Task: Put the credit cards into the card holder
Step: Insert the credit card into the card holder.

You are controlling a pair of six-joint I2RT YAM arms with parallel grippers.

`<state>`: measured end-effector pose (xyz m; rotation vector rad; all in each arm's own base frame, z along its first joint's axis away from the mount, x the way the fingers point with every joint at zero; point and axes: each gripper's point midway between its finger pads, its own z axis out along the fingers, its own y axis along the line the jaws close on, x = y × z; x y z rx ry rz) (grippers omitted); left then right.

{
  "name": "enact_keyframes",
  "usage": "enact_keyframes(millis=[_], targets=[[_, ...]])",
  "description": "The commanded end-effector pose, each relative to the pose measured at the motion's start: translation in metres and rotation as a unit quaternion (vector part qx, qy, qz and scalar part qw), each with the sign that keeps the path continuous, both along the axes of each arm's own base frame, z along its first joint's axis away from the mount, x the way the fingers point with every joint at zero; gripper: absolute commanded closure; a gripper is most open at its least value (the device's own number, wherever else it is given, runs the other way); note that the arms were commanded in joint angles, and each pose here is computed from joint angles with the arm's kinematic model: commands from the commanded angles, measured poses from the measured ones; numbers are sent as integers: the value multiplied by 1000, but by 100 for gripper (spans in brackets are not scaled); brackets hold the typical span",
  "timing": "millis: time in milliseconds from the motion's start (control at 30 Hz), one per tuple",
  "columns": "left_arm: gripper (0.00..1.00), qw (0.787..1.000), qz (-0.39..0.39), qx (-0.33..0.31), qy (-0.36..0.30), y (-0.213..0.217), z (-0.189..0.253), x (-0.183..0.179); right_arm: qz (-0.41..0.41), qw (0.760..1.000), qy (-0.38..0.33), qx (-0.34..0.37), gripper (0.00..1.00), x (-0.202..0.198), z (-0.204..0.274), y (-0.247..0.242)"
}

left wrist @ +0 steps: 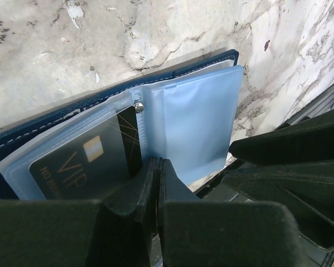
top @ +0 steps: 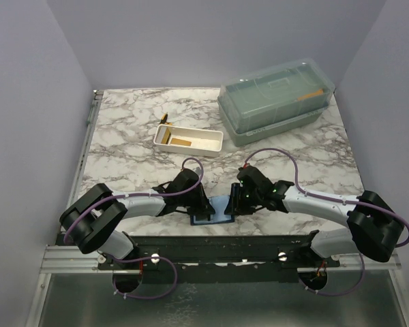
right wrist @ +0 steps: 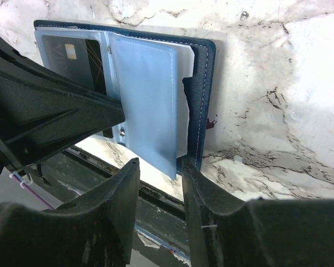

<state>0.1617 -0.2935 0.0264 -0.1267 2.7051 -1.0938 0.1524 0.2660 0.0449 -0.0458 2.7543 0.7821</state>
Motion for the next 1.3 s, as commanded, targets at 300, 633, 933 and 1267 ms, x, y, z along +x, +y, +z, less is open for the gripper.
enact_keyframes(millis=[300,633,933,1267], targets=[[100,1000,2,3,-11,3,-2,-2,5,1000,2,14,66,3,-2,10],[100,1000,1,6,-9,4,-4,-3,4,1000,-1,5,64,3,4,5],[100,1000,1,10,-6,6,-7,-4,11,1000,2,20,61,-1,6,7],[100,1000,-1,5,-8,3,-4,-2,20,999,5,28,67,-1,6,13]])
